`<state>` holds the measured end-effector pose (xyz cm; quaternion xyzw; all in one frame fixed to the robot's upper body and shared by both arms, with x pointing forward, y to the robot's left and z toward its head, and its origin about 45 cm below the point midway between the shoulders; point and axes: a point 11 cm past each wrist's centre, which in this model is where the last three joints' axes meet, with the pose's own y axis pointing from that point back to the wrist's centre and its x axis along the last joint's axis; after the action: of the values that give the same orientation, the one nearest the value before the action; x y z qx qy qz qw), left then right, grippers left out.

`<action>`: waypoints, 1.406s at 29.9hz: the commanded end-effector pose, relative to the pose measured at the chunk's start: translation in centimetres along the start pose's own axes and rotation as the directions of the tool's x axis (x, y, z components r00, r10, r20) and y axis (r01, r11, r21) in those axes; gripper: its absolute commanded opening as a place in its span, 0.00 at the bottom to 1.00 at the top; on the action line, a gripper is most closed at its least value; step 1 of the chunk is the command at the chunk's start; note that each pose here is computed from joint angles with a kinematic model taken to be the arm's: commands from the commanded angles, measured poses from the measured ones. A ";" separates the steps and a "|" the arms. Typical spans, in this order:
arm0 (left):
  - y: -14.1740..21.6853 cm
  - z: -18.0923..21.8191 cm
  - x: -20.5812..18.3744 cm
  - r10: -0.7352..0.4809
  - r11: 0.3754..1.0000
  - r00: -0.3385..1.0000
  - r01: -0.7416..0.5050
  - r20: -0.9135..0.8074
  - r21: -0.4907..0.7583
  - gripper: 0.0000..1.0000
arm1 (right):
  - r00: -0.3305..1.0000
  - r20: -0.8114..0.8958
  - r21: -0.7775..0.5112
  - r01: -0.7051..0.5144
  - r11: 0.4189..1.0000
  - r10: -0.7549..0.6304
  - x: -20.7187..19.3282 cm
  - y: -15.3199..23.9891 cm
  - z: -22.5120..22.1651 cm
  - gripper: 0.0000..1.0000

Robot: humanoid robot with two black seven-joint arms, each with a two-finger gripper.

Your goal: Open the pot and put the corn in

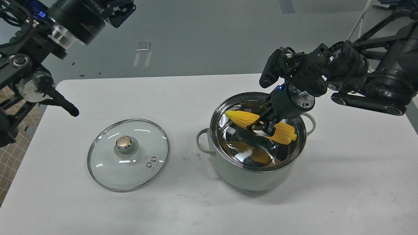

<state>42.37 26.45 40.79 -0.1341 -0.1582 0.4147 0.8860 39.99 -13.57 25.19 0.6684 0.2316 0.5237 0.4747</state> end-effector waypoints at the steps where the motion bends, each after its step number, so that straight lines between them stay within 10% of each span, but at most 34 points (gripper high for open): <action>1: -0.1 0.1 -0.1 -0.003 1.000 1.000 0.003 -0.001 -0.004 0.96 | 1.000 0.006 0.002 -0.006 1.000 0.006 0.2 -0.1 0.0 0.53; 13: -0.1 0.2 -0.1 -0.002 1.000 1.000 0.002 -0.001 -0.006 0.96 | 0.999 0.023 0.007 -0.024 1.000 0.024 0.7 0.1 -0.1 0.88; 24: 0.1 -0.2 0.1 0.009 1.000 1.000 -0.009 0.009 0.004 0.98 | 0.827 0.313 -0.141 -0.445 0.884 0.466 7.6 10.7 5.9 1.00; 32: 0.1 -0.8 0.6 0.028 1.000 1.000 -0.028 -0.007 0.009 0.98 | 0.301 0.640 -0.319 -0.733 0.601 0.707 5.1 17.1 11.8 1.00; 42: 0.4 -5.4 2.0 0.116 0.993 0.960 -0.105 -0.253 0.056 0.98 | -0.352 0.789 -0.536 -0.795 0.284 0.503 -2.3 15.2 15.1 1.00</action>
<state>44.93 27.33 38.00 -0.1508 -0.0803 0.4469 0.8781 50.36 -26.27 39.56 0.8751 -0.4260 0.2182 0.0713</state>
